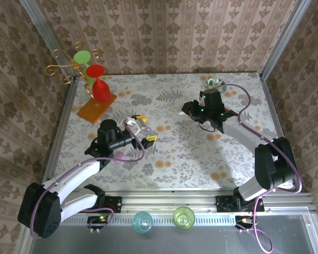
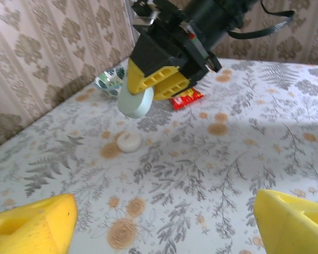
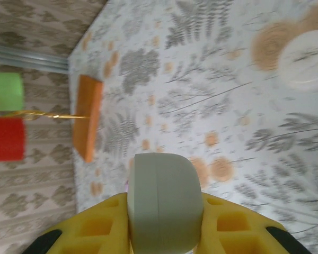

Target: Insert the wireless bluetooth earbuds into the charging case

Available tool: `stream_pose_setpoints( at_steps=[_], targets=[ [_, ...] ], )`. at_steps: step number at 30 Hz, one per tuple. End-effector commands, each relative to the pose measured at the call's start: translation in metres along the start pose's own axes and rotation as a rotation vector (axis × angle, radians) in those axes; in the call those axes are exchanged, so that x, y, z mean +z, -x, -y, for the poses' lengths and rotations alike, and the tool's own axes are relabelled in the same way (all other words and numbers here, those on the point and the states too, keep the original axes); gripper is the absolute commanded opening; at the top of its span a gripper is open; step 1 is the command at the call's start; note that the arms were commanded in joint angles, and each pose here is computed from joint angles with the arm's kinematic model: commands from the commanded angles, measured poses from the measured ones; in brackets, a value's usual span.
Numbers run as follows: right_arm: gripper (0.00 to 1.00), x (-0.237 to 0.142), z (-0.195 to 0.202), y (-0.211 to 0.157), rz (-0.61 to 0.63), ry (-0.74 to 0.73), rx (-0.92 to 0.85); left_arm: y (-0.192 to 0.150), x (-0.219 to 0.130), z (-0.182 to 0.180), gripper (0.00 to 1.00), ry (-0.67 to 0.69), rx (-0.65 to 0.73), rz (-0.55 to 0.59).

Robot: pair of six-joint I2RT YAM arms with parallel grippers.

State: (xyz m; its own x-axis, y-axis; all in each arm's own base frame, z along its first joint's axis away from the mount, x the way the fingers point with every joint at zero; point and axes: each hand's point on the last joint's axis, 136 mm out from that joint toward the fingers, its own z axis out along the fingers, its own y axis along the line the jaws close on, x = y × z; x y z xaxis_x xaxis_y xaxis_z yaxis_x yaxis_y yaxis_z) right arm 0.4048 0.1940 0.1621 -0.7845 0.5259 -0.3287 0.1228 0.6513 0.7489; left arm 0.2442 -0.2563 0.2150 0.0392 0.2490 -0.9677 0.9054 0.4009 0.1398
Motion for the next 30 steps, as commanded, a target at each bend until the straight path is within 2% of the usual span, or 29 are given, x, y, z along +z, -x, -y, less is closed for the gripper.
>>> stream_pose_setpoints(
  at_steps=[1,6,12,19,20,25,30],
  targets=[
    [0.24,0.013,0.048,-0.005,-0.014,-0.151,-0.032,0.006,0.006,0.004,0.86,-0.031,0.033,-0.012],
    [0.24,0.027,0.092,-0.007,-0.033,-0.258,-0.013,-0.003,0.013,0.005,0.88,-0.029,0.01,-0.041],
    [0.25,0.035,0.125,-0.015,-0.061,-0.327,0.012,-0.013,0.013,0.005,0.91,-0.011,-0.012,-0.074],
    [0.32,0.033,0.161,-0.018,-0.061,-0.399,0.051,-0.023,0.012,-0.003,0.97,0.046,-0.071,-0.142],
    [0.35,0.031,0.16,-0.016,-0.052,-0.398,0.046,-0.024,0.011,-0.004,0.98,0.056,-0.079,-0.155],
    [0.65,0.004,0.149,-0.001,0.017,-0.421,-0.031,-0.032,-0.001,-0.015,1.0,0.14,-0.115,-0.258],
    [0.81,-0.027,0.125,0.014,0.093,-0.398,-0.142,-0.038,-0.023,-0.017,0.99,0.163,-0.061,-0.416]
  ],
)
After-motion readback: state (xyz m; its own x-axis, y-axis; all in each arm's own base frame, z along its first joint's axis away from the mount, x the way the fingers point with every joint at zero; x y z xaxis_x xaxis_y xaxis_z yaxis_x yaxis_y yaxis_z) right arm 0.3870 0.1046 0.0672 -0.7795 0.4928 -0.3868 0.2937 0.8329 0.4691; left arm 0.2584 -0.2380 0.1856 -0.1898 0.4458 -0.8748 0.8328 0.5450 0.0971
